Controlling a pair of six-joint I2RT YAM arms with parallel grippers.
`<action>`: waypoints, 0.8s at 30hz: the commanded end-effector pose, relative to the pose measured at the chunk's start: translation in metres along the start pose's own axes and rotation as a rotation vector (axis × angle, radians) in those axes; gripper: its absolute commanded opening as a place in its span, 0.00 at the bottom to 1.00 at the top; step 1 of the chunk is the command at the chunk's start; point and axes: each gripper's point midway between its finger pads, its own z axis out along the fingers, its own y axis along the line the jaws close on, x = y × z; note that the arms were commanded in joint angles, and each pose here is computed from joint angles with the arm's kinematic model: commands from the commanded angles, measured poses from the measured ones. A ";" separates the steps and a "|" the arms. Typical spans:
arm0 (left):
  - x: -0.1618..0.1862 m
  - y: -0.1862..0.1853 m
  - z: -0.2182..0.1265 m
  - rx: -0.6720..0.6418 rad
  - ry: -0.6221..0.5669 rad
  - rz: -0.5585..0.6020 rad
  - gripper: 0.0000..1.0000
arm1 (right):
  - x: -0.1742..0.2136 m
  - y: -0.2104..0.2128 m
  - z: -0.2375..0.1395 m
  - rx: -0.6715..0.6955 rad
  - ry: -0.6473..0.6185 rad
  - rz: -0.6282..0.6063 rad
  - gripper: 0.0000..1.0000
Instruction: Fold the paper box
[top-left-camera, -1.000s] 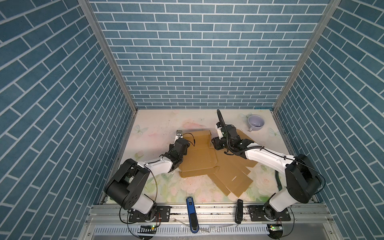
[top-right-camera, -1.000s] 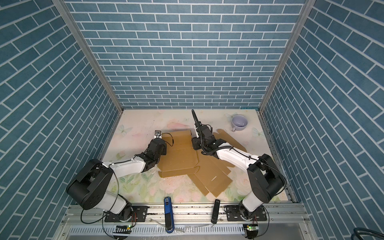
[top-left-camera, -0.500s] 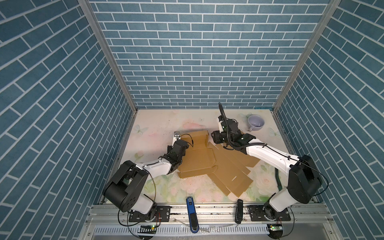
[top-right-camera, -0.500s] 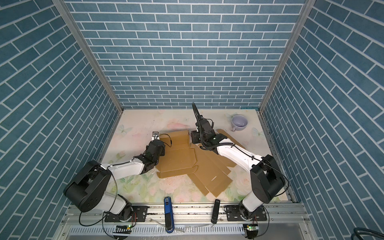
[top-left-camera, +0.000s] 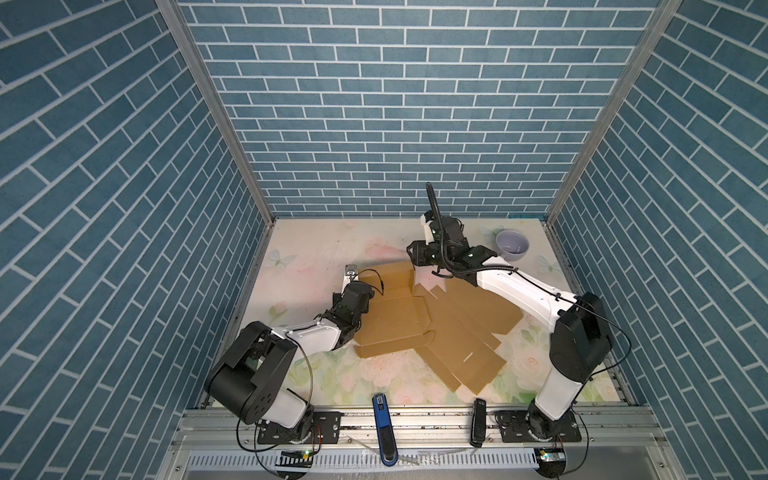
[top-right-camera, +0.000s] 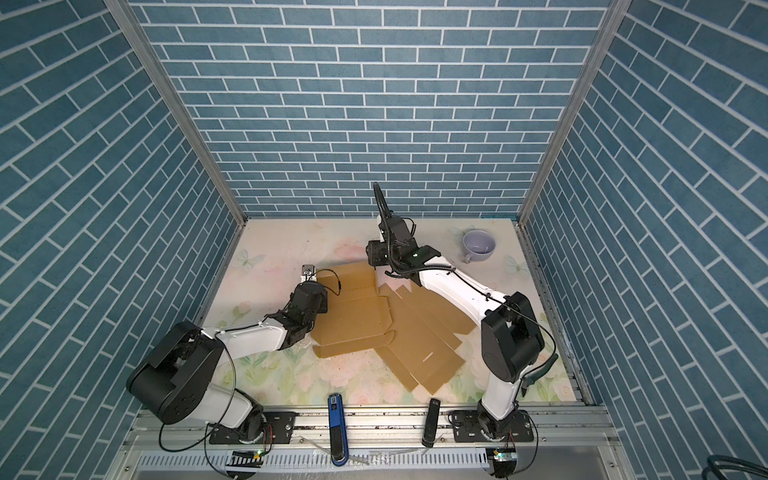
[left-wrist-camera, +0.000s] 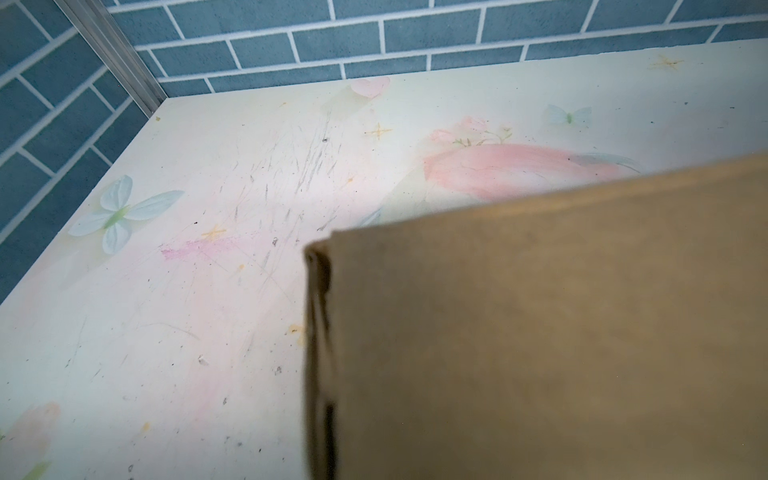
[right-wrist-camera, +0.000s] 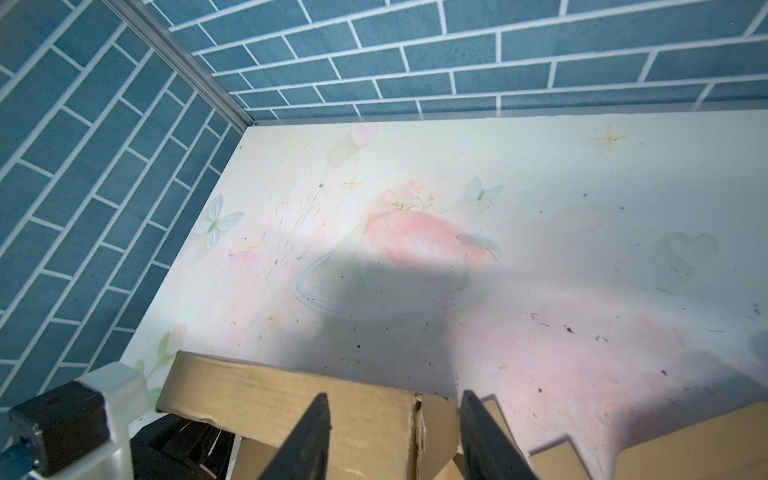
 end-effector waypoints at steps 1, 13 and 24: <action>0.002 0.004 -0.001 0.002 0.001 -0.016 0.12 | -0.006 0.017 0.008 -0.069 0.013 0.031 0.48; 0.005 0.005 0.000 -0.001 0.013 -0.012 0.13 | 0.027 0.020 0.036 -0.095 0.098 0.051 0.38; 0.007 0.006 0.001 -0.007 0.020 -0.013 0.19 | 0.044 0.012 0.039 -0.064 0.127 0.052 0.30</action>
